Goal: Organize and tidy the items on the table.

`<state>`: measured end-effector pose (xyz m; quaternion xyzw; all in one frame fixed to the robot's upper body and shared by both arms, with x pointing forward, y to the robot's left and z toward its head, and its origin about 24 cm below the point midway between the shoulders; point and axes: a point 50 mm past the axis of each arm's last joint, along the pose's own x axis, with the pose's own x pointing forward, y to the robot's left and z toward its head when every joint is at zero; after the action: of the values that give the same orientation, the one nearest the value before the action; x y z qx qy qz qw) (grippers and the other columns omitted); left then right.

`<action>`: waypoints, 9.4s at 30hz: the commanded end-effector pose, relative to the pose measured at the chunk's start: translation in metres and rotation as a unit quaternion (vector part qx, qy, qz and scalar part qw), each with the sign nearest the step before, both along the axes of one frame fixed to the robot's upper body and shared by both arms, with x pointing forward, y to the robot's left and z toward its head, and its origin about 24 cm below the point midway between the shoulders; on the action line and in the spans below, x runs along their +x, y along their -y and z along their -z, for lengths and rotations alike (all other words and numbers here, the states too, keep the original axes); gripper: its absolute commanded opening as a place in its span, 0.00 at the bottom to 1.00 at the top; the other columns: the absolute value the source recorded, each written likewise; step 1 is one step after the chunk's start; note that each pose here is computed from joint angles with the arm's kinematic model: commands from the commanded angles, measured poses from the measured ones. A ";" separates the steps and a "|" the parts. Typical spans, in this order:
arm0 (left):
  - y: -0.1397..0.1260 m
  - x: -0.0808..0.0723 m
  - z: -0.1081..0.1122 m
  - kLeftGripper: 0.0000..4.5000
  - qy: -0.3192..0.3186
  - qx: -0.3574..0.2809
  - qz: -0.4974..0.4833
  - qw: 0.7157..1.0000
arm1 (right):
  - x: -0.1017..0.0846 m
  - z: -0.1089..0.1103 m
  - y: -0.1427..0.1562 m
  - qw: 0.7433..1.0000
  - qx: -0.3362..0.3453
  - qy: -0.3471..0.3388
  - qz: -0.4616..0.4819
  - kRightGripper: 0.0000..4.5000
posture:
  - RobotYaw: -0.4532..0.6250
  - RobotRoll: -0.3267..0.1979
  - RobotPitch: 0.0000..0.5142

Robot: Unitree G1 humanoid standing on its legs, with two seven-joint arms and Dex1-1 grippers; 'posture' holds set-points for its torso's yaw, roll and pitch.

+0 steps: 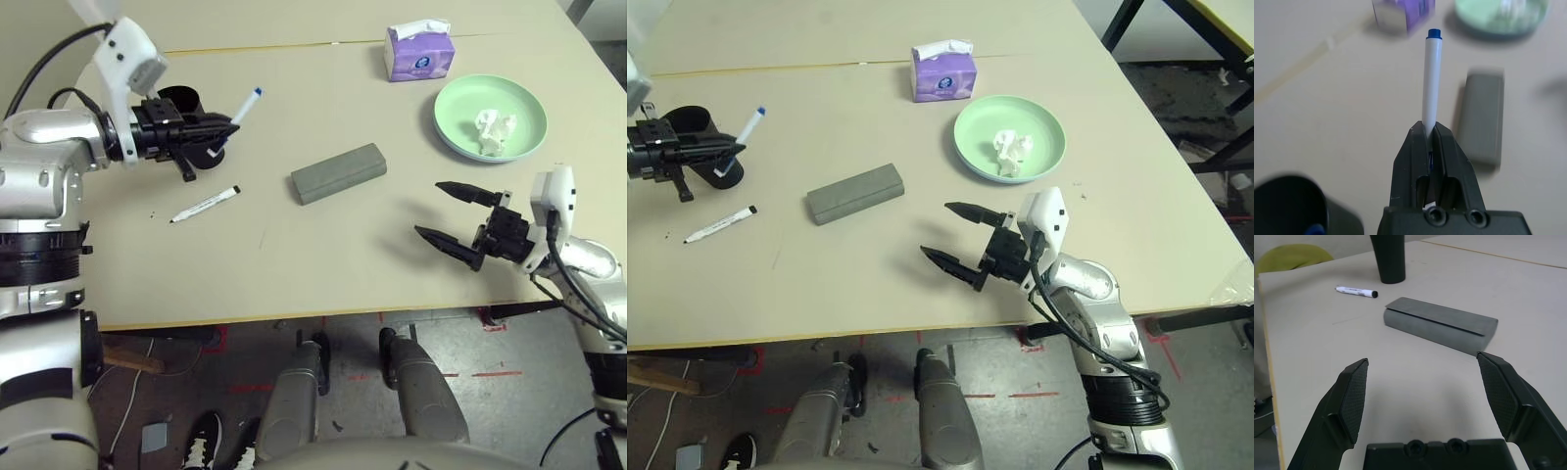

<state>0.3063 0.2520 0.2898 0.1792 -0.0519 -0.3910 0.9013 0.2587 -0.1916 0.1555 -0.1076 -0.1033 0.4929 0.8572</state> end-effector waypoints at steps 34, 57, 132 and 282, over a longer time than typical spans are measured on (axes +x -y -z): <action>-0.060 0.041 0.003 0.00 0.186 -0.112 -0.245 0.945 | -0.007 -0.005 0.006 0.998 -0.015 -0.003 0.065 1.00 | 0.26 0.62 0.46; -0.054 0.064 0.038 0.00 0.173 -0.172 -0.267 0.932 | -0.017 -0.015 0.006 0.998 0.008 -0.020 0.055 1.00 | 0.22 0.62 0.46; -0.037 0.013 0.022 0.99 -0.241 0.383 0.065 0.889 | -0.022 0.005 -0.068 0.983 0.020 -0.029 -0.180 1.00 | 0.27 0.62 0.51; -0.059 0.070 0.035 1.00 0.093 -0.158 -0.254 0.950 | -0.003 -0.012 -0.048 0.998 0.052 -0.027 0.014 1.00 | 0.25 0.62 0.45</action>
<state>0.3800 0.3066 0.2582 0.0748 -0.1542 -0.1117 0.9789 0.2591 -0.1464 0.1654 -0.0527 -0.1066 0.4578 0.8810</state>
